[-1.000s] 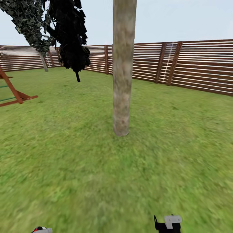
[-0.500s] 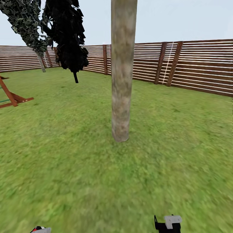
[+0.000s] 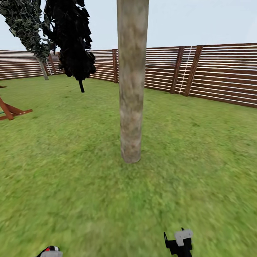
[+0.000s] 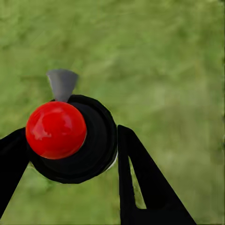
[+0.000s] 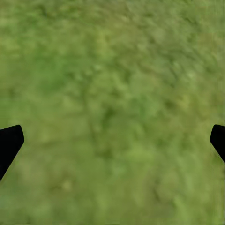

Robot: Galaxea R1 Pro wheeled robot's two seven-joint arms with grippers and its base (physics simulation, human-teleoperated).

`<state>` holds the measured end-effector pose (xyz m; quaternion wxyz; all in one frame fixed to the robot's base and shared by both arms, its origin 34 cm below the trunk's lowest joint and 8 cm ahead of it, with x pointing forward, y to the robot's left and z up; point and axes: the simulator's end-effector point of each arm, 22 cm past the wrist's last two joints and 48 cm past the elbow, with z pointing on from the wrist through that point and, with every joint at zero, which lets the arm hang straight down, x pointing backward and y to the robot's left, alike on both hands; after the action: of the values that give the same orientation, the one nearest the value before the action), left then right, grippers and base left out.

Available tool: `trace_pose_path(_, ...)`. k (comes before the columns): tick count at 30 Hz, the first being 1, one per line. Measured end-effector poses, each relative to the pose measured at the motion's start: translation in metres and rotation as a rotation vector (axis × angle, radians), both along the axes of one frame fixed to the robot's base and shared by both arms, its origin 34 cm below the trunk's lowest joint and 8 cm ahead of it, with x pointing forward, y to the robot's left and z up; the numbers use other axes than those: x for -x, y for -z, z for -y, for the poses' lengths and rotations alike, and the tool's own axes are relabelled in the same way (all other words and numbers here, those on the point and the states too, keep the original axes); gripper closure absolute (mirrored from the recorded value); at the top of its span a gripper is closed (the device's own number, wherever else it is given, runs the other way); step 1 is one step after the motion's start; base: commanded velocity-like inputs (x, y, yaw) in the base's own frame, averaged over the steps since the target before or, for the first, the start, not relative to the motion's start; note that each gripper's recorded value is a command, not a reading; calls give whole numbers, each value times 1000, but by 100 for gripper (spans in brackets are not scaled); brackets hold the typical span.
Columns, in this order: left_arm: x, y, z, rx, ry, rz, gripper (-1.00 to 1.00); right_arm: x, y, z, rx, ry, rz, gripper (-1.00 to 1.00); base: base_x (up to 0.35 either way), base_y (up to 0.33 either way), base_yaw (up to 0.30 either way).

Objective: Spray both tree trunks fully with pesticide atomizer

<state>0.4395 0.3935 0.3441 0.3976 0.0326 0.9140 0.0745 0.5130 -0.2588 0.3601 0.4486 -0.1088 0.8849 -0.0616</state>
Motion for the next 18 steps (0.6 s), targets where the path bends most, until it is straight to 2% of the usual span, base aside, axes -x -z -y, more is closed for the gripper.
trace_pose_path(1,-7,4,26,23,170,-40,100,-25,-17,-18,8,-85,65,-100,286,-145,0)
trace_pose_path(2,-25,3,43,29,317,-73,100,-38,-25,-29,29,-144,84,-100,286,-138,0)
trace_pose_path(3,-46,0,72,67,515,-134,100,-41,-19,-44,80,-257,25,-100,286,-135,0)
trace_pose_path(4,-63,-8,92,109,639,-181,100,-43,-13,-67,98,-395,-37,-100,286,-132,0)
trace_pose_path(5,-78,-19,106,146,731,-209,100,-44,-14,-93,91,-540,-85,-100,286,-130,0)
trace_pose_path(6,-90,-31,118,179,803,-223,100,-42,-18,-117,55,-661,-122,-100,286,-123,0)
trace_pose_path(7,-98,-43,129,206,875,-232,100,-40,-26,-136,16,-758,-146,-100,284,-99,0)
trace_pose_path(9,-111,-68,147,245,1016,-242,100,-48,-49,-163,-39,-906,-155,-100,272,-44,0)
trace_pose_path(11,-105,-81,155,267,1134,-301,100,-64,-71,-175,-61,-991,-153,-100,123,-13,0)
trace_pose_path(12,-104,-86,155,272,1171,-337,100,-76,-81,-178,-60,-1013,-150,-100,43,-5,0)
trace_pose_path(15,-111,-97,152,265,1178,-410,100,-97,-99,-180,-49,-1023,-149,-100,10,-1,0)
trace_pose_path(18,-110,-96,147,254,1170,-441,100,-98,-102,-185,-55,-1029,-147,-100,0,0,0)
